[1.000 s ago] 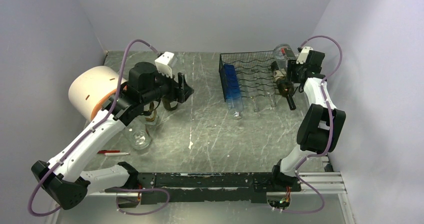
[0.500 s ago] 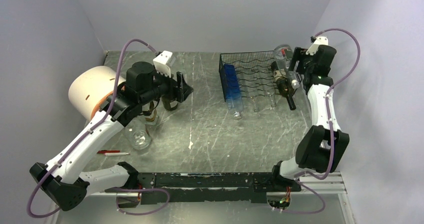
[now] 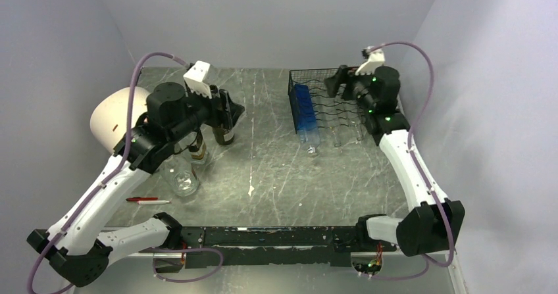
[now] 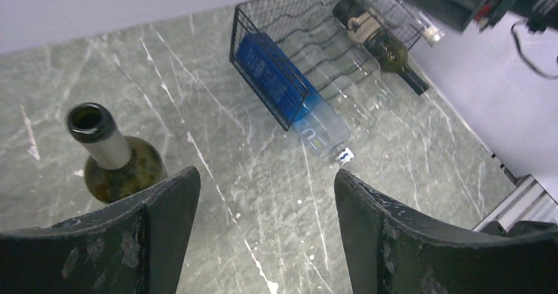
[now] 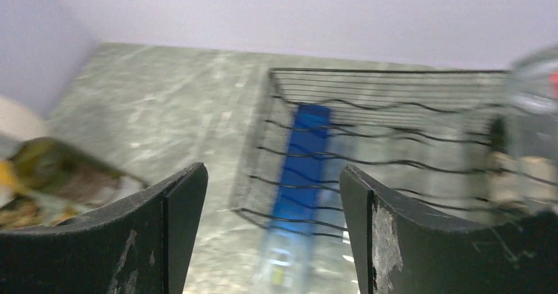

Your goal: Put the wine bottle on the wine rack

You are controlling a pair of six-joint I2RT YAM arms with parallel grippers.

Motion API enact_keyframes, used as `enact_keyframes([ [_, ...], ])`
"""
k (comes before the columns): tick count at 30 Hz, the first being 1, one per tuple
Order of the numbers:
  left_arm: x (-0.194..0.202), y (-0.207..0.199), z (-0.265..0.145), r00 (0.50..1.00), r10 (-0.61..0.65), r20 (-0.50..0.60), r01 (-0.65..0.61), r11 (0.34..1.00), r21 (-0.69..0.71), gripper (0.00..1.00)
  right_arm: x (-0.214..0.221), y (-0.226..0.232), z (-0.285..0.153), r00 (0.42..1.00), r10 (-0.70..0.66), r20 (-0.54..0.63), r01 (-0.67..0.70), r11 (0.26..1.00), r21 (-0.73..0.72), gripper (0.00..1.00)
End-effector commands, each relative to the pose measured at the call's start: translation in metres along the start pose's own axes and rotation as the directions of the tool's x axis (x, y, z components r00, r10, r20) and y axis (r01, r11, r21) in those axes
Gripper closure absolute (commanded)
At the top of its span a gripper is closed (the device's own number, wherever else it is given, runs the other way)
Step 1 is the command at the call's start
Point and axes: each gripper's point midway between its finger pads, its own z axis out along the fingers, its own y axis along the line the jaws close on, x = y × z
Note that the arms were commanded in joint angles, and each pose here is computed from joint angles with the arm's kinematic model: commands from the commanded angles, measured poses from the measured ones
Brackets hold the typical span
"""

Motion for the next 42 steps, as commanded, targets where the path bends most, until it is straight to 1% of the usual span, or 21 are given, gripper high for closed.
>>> enact_keyframes([
  [1, -0.041, 0.003, -0.025, 0.992, 0.037, 0.122, -0.032, 0.999, -0.043, 0.21, -0.010, 0.069, -0.003, 0.993, 0.085, 0.076, -0.075, 0.989, -0.126, 0.23],
  [6, -0.058, 0.002, -0.042, 0.984, 0.013, 0.180, -0.003, 0.999, -0.055, 0.19, 0.008, 0.140, 0.011, 0.992, 0.106, 0.063, -0.087, 0.963, -0.254, 0.25],
  [10, -0.063, -0.004, -0.049, 0.981, -0.029, 0.192, 0.034, 0.999, -0.026, 0.18, 0.028, 0.203, 0.022, 0.997, 0.070, 0.042, -0.052, 0.941, -0.333, 0.25],
  [16, -0.067, -0.002, -0.059, 0.979, -0.034, 0.203, 0.043, 0.998, -0.040, 0.18, 0.054, 0.292, 0.028, 0.999, 0.014, 0.029, 0.001, 0.890, -0.456, 0.25],
  [20, -0.071, -0.001, -0.068, 0.974, -0.023, 0.227, 0.034, 0.998, -0.043, 0.18, 0.066, 0.339, 0.036, 0.999, -0.019, 0.045, 0.039, 0.865, -0.501, 0.25],
  [21, -0.072, -0.001, -0.070, 0.973, -0.017, 0.231, 0.027, 0.999, -0.043, 0.18, 0.073, 0.347, 0.042, 0.999, -0.029, 0.039, 0.044, 0.870, -0.492, 0.25],
  [22, -0.072, -0.001, -0.072, 0.972, -0.011, 0.234, 0.022, 0.999, -0.044, 0.18, 0.072, 0.355, 0.047, 0.999, -0.031, 0.041, 0.047, 0.876, -0.480, 0.26],
  [25, -0.072, 0.002, -0.077, 0.972, -0.002, 0.233, 0.016, 0.998, -0.060, 0.18, 0.079, 0.371, 0.063, 0.998, -0.056, 0.032, 0.065, 0.896, -0.439, 0.28],
  [29, -0.076, 0.007, -0.087, 0.969, 0.001, 0.246, 0.022, 0.996, -0.090, 0.19, 0.083, 0.375, 0.081, 0.996, -0.078, 0.038, 0.087, 0.920, -0.382, 0.30],
  [33, -0.081, 0.022, -0.100, 0.960, -0.006, 0.280, 0.055, 0.984, -0.168, 0.19, 0.086, 0.380, 0.092, 0.994, -0.097, 0.045, 0.106, 0.922, -0.372, 0.32],
  [37, -0.084, 0.042, -0.111, 0.948, -0.019, 0.317, 0.110, 0.956, -0.273, 0.16, 0.089, 0.386, 0.099, 0.990, -0.131, 0.047, 0.139, 0.912, -0.386, 0.41],
  [42, -0.085, 0.044, -0.114, 0.943, -0.021, 0.333, 0.119, 0.954, -0.276, 0.14, 0.089, 0.385, 0.105, 0.982, -0.170, 0.077, 0.187, 0.912, -0.366, 0.53],
])
